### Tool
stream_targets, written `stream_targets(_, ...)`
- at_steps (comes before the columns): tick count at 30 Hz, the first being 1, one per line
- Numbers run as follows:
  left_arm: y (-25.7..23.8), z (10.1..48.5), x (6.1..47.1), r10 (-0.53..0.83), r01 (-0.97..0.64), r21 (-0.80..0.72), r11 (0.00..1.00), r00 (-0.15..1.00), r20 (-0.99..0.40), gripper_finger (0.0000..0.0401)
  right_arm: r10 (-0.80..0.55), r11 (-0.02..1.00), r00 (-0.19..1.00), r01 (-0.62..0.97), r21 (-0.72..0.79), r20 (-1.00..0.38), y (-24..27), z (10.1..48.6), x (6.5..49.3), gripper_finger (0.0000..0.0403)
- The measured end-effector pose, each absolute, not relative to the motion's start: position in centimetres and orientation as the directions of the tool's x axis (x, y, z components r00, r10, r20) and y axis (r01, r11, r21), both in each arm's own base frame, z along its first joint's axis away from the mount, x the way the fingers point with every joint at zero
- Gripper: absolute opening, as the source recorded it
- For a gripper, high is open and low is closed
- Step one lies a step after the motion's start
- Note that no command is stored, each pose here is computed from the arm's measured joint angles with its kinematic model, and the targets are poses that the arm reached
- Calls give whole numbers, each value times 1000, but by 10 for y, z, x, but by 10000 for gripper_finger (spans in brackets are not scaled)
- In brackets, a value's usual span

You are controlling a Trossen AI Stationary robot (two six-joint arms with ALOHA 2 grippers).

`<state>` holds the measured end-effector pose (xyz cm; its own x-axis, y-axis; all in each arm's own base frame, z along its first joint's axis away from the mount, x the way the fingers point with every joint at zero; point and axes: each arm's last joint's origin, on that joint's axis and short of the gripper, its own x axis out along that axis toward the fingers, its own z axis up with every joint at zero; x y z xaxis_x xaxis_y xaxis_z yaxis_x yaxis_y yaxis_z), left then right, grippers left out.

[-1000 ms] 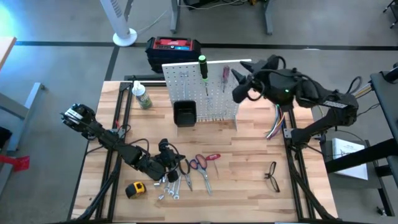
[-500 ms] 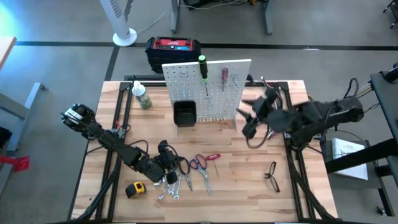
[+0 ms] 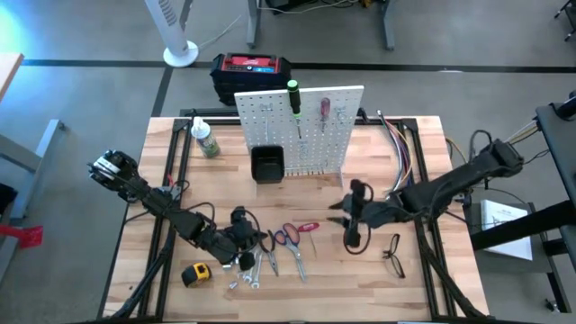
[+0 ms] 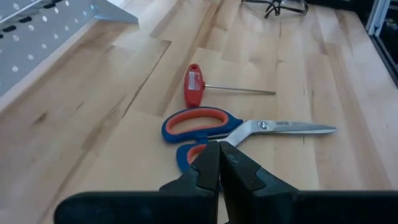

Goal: Hang tools onto peg board
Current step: Hang the red allen wrench on the pegboard

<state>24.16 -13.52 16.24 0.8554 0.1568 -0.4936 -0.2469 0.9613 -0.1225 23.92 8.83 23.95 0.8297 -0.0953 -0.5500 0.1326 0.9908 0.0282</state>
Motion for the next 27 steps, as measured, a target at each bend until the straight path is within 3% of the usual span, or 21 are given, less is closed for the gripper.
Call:
stream_targets(5, -137, 168, 246, 155, -211, -66, 975, 863, -480, 0, -88, 996, 756, 58, -67, -649, 75, 199, 246, 116)
stream_targets(12, -143, 181, 257, 144, -162, -1, 987, 882, -449, 0, 32, 998, 712, -54, -10, -701, 56, 167, 273, 106)
stream_targets(16, -145, 183, 261, 172, -180, 24, 983, 883, -437, 0, 135, 983, 709, -186, 1, -692, 54, 158, 285, 129)
stream_targets(27, -135, 174, 271, 245, -256, 37, 966, 860, -448, 0, 145, 978, 623, -210, 14, -769, 44, 114, 298, 192)
